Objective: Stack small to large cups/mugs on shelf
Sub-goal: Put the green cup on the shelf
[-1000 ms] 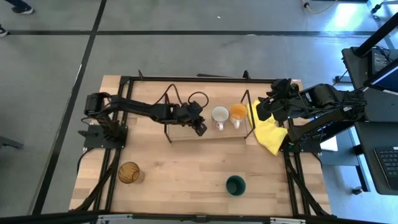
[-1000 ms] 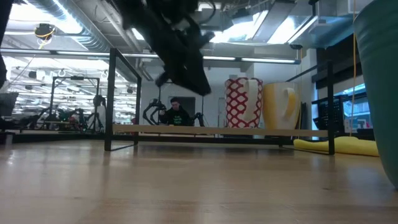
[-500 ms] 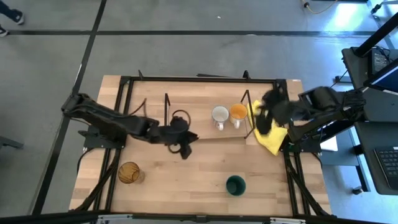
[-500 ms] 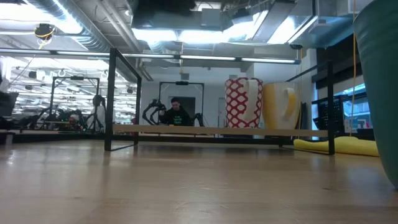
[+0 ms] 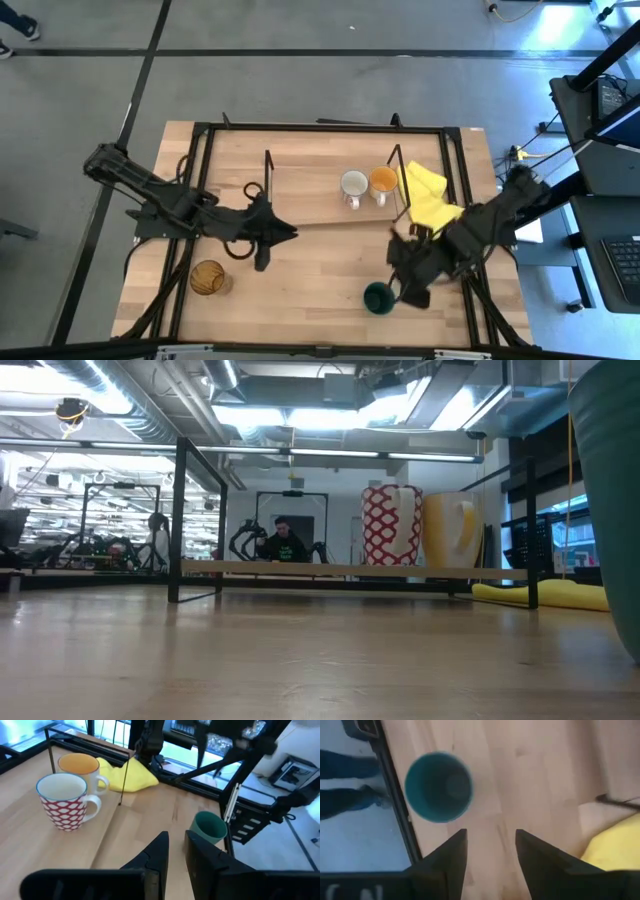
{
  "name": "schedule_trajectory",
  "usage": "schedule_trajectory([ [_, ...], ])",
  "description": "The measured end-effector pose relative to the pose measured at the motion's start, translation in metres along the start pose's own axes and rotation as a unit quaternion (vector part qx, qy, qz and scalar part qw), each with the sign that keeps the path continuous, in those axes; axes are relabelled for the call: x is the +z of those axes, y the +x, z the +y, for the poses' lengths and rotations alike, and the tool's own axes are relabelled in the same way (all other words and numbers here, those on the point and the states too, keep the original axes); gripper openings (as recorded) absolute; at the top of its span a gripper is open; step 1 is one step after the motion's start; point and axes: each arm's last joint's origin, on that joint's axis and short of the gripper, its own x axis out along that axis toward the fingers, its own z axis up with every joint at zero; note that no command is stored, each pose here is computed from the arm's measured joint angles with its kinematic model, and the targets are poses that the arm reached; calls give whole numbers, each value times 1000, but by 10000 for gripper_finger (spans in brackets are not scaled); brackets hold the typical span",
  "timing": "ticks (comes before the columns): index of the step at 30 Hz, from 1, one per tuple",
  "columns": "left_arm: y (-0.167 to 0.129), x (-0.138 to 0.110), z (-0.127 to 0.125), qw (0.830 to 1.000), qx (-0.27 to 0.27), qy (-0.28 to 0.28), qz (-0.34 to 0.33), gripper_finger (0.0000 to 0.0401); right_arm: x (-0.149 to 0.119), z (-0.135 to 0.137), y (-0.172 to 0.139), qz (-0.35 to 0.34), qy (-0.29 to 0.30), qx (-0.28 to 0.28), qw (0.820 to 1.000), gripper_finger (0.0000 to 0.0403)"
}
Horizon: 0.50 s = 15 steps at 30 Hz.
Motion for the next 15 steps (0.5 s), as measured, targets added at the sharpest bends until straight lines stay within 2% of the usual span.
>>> schedule_trajectory([
  [7, -7, 3, 2, 1000, -7, -4, 1, 56, 0, 25, 37, 25, 46, -40, 998, 175],
  [11, -7, -2, 3, 999, -16, -6, 31, 56, 2, 31, 48, 19, 70, -53, 996, 202],
  [15, -7, -7, 6, 998, -3, -3, 56, 56, 5, 34, 55, 0, 74, -63, 995, 237],
])
